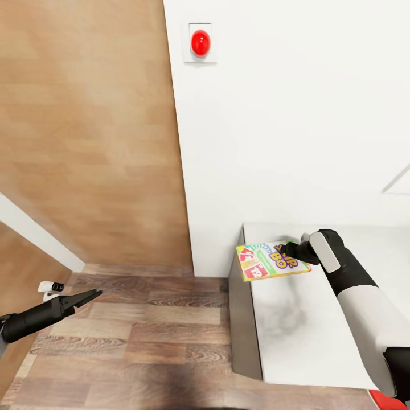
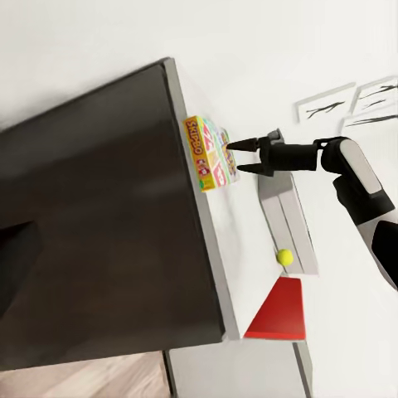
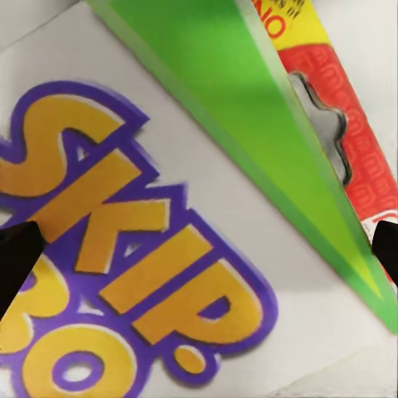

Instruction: Put all the toys in the child's room - the three board games (two on the bed and one on the table), the two jigsaw puzzles on the table, and the tennis ball on the table - inside the toy box on the table in the child's room.

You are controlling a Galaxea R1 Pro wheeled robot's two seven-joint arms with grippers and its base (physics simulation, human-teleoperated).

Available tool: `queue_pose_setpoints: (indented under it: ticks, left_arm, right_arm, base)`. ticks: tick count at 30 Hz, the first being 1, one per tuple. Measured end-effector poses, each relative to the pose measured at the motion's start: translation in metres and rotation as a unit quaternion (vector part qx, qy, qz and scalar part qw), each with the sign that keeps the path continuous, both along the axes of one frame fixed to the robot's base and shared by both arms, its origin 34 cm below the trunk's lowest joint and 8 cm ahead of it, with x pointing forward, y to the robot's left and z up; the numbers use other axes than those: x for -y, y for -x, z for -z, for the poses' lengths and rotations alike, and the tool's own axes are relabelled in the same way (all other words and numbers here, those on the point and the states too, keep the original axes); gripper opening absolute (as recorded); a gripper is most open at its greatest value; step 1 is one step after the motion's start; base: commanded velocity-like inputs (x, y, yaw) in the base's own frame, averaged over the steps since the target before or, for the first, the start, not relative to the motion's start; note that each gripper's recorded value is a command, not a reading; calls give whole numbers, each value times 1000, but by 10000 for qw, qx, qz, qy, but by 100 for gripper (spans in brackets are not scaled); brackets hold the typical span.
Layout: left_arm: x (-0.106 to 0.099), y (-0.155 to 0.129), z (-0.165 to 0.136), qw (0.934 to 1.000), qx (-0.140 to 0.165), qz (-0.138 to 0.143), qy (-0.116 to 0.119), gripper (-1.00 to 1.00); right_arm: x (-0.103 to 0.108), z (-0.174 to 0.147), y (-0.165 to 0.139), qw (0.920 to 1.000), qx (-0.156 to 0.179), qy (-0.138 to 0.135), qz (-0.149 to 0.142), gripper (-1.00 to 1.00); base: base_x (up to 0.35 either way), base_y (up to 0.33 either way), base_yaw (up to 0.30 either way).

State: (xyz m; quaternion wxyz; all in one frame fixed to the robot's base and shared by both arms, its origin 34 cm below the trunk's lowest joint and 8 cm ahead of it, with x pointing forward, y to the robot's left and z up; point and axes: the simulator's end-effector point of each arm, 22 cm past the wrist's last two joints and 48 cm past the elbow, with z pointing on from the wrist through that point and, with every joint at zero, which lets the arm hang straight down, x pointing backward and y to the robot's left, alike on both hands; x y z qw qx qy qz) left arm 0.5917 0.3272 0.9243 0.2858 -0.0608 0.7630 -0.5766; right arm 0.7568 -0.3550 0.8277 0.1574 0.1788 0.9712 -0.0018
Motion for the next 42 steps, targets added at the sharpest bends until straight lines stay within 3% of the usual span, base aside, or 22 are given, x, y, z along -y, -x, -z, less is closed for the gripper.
queue_pose_setpoints:
  ticks: [27, 33, 36, 42]
  left_arm:
    - [1, 0, 0, 10000, 9, 5, 7, 100]
    - [1, 0, -4, 10000, 44, 4, 6, 100]
    - [1, -1, -5, 10000, 61, 5, 6, 100]
    - [0, -2, -10, 9999, 108, 0, 0, 100]
  right_arm:
    - [0, 0, 1, 10000, -9, -2, 9, 100]
    - [-4, 3, 3, 9995, 5, -278, 165, 100]
    - [5, 1, 5, 9998, -25, -128, 141, 100]
    - [7, -13, -2, 9997, 139, -126, 132, 100]
  base:
    - [-63, 59, -4]
    - [-2, 1, -120]
    - [0, 0, -141]
    - [0, 0, -144]
